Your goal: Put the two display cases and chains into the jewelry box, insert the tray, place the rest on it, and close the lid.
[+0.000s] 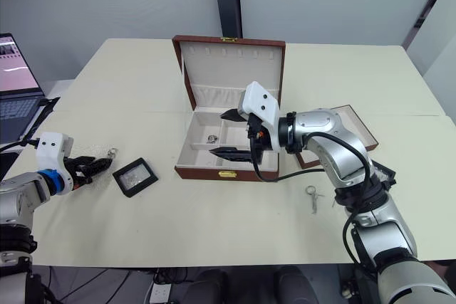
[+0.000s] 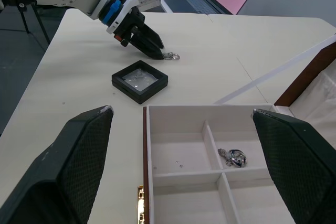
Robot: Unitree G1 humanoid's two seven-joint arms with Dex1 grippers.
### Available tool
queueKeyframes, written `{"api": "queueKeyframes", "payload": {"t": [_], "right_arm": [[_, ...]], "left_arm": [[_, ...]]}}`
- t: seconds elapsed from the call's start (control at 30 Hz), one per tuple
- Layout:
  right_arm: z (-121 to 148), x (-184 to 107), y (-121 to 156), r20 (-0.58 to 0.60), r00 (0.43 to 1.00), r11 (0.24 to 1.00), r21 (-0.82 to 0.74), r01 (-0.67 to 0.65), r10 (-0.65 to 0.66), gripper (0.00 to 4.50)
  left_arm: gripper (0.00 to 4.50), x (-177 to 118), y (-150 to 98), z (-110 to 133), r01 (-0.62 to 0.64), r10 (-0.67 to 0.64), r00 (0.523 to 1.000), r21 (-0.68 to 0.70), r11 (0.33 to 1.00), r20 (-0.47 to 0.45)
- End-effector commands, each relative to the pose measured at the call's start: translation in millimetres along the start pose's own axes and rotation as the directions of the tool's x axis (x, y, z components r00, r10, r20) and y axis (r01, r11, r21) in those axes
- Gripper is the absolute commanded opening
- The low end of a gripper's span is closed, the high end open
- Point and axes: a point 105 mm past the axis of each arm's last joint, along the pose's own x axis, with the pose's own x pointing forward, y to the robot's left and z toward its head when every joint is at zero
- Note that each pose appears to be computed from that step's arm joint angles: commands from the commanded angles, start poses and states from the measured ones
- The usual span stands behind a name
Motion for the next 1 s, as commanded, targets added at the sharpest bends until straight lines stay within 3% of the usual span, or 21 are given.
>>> {"api": "queueKeyframes", "payload": {"t": [0.03,0.17,0.2,0.63,1.0], "right_arm": [[14,-2,3,0.03,1.0,0.999,-0.052,0.001,0.0,4.5],[12,-4,4,0.026,1.0,0.999,-0.053,0.007,-0.005,4.5],[12,-4,4,0.025,1.0,0.999,-0.053,0.007,-0.006,4.5],[7,-11,-2,0.027,1.0,0.998,-0.056,0.018,-0.017,4.5],[6,-11,-5,0.031,0.999,0.998,-0.061,0.014,-0.012,4.5]], "left_arm": [[1.34,2,-2,-3,0.022,-0.022,1.0,0.001,1.0,-0.008],[0.09,2,-5,-3,0.038,-0.038,0.999,0.002,0.999,0.003],[0.02,2,-5,-3,0.038,-0.038,0.999,0.001,0.999,0.008],[0.02,-22,5,15,-0.014,0.01,0.994,0.04,0.999,0.106],[0.02,-50,15,46,-0.075,0.052,0.979,0.111,0.991,0.197]]}}
